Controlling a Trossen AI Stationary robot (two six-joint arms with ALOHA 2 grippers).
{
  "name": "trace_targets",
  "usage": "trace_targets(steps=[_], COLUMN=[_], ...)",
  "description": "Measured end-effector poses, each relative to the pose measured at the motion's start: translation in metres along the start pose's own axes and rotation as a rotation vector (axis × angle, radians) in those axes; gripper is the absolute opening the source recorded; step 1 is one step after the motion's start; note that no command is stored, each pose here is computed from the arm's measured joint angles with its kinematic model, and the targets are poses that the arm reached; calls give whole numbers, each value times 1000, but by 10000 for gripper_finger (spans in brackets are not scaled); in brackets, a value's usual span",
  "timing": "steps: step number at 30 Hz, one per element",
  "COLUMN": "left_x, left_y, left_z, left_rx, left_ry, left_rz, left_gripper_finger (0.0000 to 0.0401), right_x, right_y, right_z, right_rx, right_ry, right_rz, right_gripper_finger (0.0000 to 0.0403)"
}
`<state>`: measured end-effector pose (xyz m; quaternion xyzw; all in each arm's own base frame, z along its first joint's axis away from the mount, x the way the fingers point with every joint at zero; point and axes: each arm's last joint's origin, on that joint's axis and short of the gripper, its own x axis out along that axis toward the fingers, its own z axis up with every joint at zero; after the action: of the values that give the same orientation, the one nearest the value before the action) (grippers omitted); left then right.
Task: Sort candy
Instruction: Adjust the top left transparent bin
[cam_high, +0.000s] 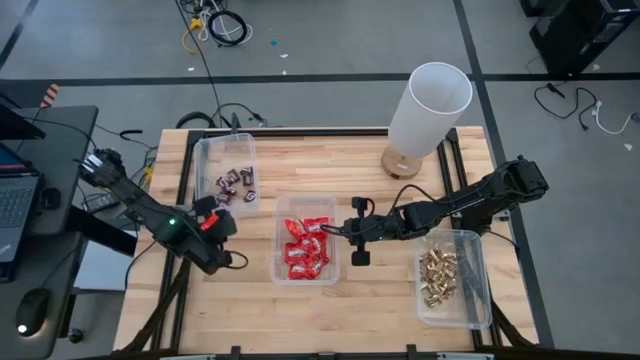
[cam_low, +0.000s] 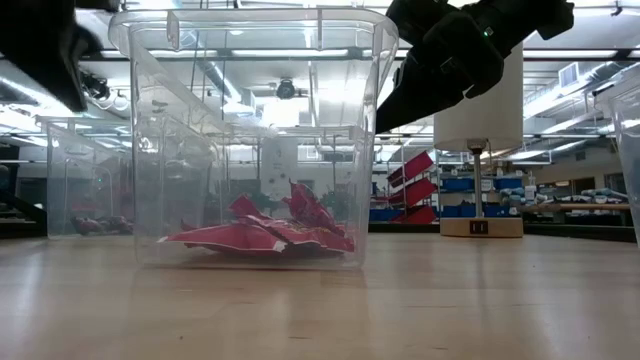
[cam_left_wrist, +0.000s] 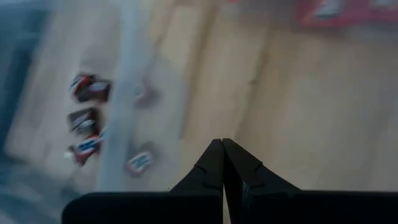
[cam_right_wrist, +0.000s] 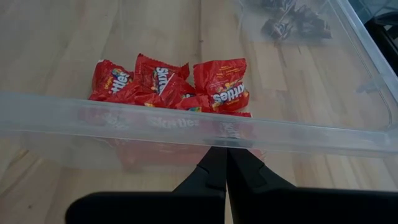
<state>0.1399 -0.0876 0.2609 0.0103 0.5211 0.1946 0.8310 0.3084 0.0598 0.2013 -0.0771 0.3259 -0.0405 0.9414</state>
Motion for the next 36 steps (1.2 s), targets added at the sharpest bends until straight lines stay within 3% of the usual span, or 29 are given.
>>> trace_targets(steps=[9,36], left_x=[17,14], left_y=[10,28], left_z=[-13,-23], left_rx=[-22,-221], left_ry=[-60,-74], left_rz=[199,382], left_gripper_finger=[0,0], right_x=[0,0], right_y=[0,-2], right_z=[0,0], right_rx=[20,33], right_ry=[0,1], right_rz=[0,-4], right_gripper_finger=[0,0])
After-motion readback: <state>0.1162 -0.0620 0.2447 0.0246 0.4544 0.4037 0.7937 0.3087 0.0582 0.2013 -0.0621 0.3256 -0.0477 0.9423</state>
